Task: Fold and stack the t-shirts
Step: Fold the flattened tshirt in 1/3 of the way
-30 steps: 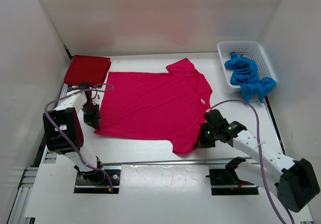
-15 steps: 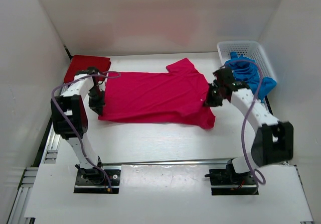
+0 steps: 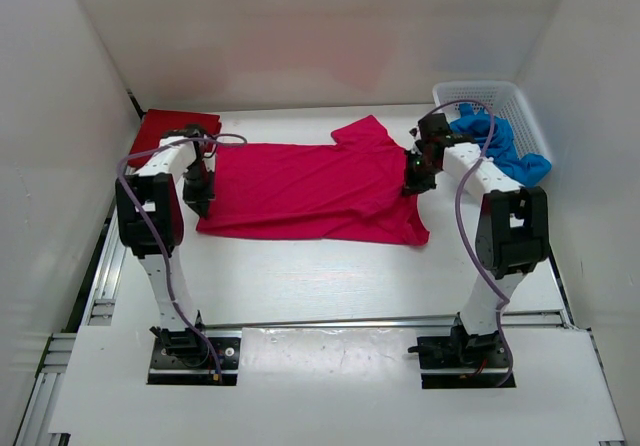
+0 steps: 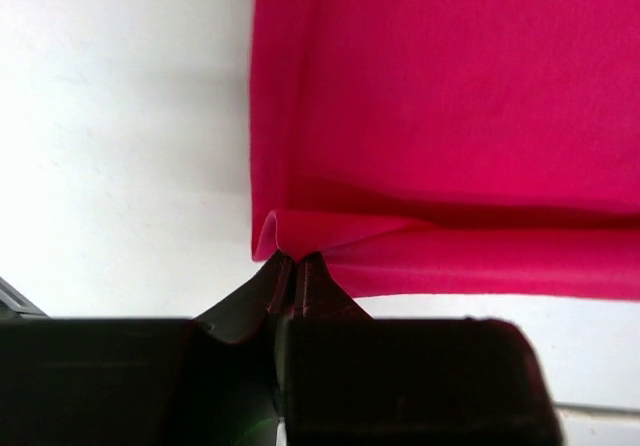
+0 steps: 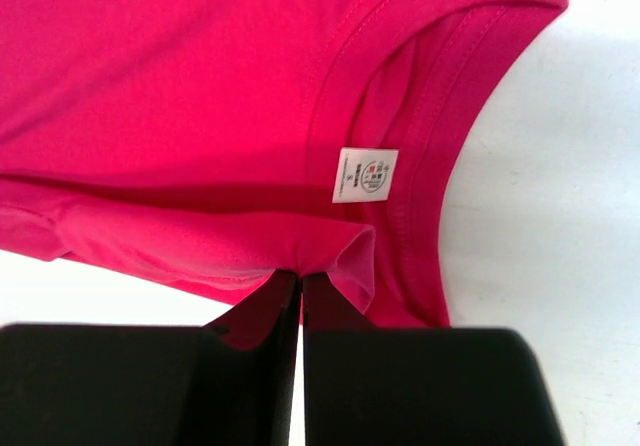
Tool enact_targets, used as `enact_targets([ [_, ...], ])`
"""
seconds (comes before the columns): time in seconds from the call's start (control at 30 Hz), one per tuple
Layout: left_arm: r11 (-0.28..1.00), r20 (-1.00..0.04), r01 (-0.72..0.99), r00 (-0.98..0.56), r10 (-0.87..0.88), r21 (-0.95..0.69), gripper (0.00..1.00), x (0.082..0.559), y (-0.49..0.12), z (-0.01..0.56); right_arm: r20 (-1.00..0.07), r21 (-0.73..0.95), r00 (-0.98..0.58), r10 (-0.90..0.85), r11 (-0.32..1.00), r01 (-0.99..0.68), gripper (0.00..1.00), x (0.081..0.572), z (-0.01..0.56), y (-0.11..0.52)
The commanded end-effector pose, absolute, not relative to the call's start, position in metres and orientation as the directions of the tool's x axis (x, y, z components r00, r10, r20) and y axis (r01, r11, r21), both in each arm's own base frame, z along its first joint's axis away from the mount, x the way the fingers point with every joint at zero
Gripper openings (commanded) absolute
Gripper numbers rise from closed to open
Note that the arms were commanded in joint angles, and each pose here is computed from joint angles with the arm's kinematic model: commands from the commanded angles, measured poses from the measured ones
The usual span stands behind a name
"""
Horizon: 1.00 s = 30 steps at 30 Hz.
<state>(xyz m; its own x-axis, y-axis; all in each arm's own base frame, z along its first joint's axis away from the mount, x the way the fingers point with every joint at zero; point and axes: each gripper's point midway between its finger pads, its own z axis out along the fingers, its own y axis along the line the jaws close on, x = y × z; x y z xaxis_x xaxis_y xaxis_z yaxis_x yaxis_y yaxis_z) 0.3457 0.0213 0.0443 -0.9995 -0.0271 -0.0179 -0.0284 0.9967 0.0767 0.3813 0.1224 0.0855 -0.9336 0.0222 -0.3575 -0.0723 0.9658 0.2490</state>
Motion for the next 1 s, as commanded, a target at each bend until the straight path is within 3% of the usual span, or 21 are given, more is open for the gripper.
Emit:
enact_targets([
  [0.0,0.989,-0.124,-0.044,-0.992,-0.026,0.144,0.1,0.373,0.035,0.061,-0.41,0.225,-0.912,0.002,0.969,-0.099,0.0,0.397,0.105,0.113],
  [0.2,0.988,-0.161,-0.049,-0.987,-0.026,0.143,0.1,0.391,0.036,0.064,-0.386,0.233,-0.922,-0.009,0.966,-0.108,0.0,0.404,0.097,0.117],
  [0.53,0.989,-0.134,-0.035,-0.991,-0.015,0.144,0.1,0.397,0.032,0.052,-0.354,0.227,-0.935,-0.021,0.968,-0.108,0.0,0.415,0.087,0.119],
  [0.77,0.981,-0.149,-0.043,-0.989,-0.015,0.187,0.16,0.408,0.039,0.05,-0.335,0.209,-0.942,0.008,0.976,-0.066,0.01,0.428,0.078,0.114],
  [0.83,0.978,-0.167,-0.05,-0.986,-0.015,0.204,0.19,0.416,0.043,0.053,-0.352,0.203,-0.936,0.019,0.977,-0.057,0.04,0.44,0.082,0.114],
  [0.9,0.978,-0.176,-0.051,-0.984,-0.015,0.204,0.2,0.419,0.043,0.055,-0.344,0.196,-0.939,0.031,0.98,-0.039,0.16,0.443,0.085,0.113],
  [0.97,0.977,-0.187,-0.063,-0.982,-0.024,0.203,0.37,0.422,0.047,0.058,-0.382,0.193,-0.923,0.045,0.981,-0.032,0.35,0.454,0.097,0.113],
])
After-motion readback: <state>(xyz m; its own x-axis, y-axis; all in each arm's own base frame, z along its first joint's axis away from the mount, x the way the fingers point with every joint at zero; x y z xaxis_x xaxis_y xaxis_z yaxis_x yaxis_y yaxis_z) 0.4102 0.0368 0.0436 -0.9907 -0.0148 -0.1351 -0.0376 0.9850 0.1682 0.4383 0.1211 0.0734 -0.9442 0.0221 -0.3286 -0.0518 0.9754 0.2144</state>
